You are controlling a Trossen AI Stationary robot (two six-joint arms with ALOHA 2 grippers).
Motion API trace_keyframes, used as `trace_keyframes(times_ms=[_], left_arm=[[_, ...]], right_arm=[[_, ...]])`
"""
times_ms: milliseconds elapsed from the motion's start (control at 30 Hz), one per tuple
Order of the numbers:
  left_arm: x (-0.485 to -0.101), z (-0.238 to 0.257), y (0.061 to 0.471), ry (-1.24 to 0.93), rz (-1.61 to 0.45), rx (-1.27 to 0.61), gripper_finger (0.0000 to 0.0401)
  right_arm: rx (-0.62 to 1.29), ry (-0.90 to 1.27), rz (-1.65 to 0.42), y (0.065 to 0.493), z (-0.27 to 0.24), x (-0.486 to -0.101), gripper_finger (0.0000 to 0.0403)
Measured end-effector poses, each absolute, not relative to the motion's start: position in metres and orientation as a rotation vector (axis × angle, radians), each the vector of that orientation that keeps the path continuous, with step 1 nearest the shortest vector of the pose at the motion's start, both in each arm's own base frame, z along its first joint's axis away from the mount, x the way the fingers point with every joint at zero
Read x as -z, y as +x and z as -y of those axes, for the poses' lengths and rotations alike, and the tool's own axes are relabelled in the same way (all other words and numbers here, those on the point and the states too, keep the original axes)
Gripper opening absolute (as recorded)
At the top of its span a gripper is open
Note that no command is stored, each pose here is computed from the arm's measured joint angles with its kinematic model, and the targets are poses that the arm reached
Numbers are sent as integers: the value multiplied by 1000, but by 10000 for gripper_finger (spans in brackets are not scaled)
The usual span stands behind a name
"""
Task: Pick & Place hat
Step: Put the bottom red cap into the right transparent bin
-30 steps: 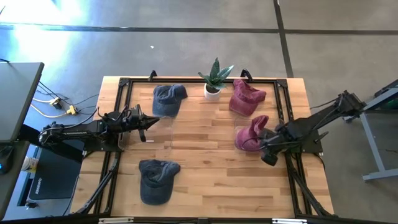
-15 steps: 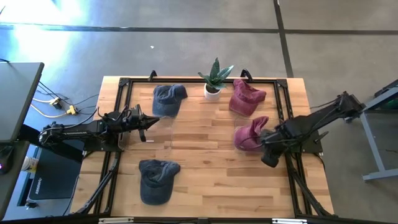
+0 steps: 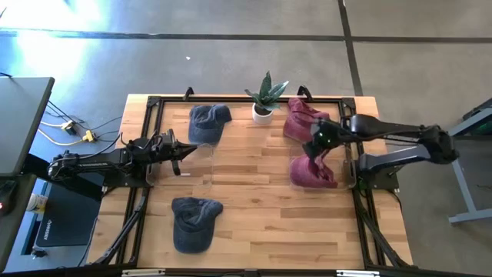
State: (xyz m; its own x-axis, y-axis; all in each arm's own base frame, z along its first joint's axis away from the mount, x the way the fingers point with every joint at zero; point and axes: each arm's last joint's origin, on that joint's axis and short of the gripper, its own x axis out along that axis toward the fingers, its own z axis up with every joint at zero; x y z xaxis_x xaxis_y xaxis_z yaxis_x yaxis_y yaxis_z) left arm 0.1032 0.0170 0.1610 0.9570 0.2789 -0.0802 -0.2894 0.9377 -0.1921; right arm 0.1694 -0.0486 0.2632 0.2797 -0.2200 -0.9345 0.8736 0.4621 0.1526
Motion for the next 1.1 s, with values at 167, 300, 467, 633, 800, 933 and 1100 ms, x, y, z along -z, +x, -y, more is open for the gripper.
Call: trace_keyframes(times_ms=[167, 300, 467, 633, 800, 933, 1100], left_arm=[[-161, -17, 103, -204, -52, -290, 1], [-161, -17, 103, -204, -52, -290, 1], [-161, -17, 103, -204, -52, -290, 1], [-161, -17, 103, -204, -52, -290, 1], [-161, -17, 103, -204, -52, -290, 1], [-161, -17, 103, -204, -52, -290, 1], [-161, -17, 103, -204, -52, -290, 1]], right_arm=[[839, 883, -1306, 146, 47, -232, 6], [844, 878, -1372, 140, 45, -222, 2], [859, 860, -1307, 144, 47, -256, 3], [723, 940, -1283, 145, 44, -296, 19], [651, 1033, -1351, 137, 35, -304, 115], [718, 1056, -1394, 135, 28, -288, 201], [774, 1041, -1381, 141, 23, -256, 238]])
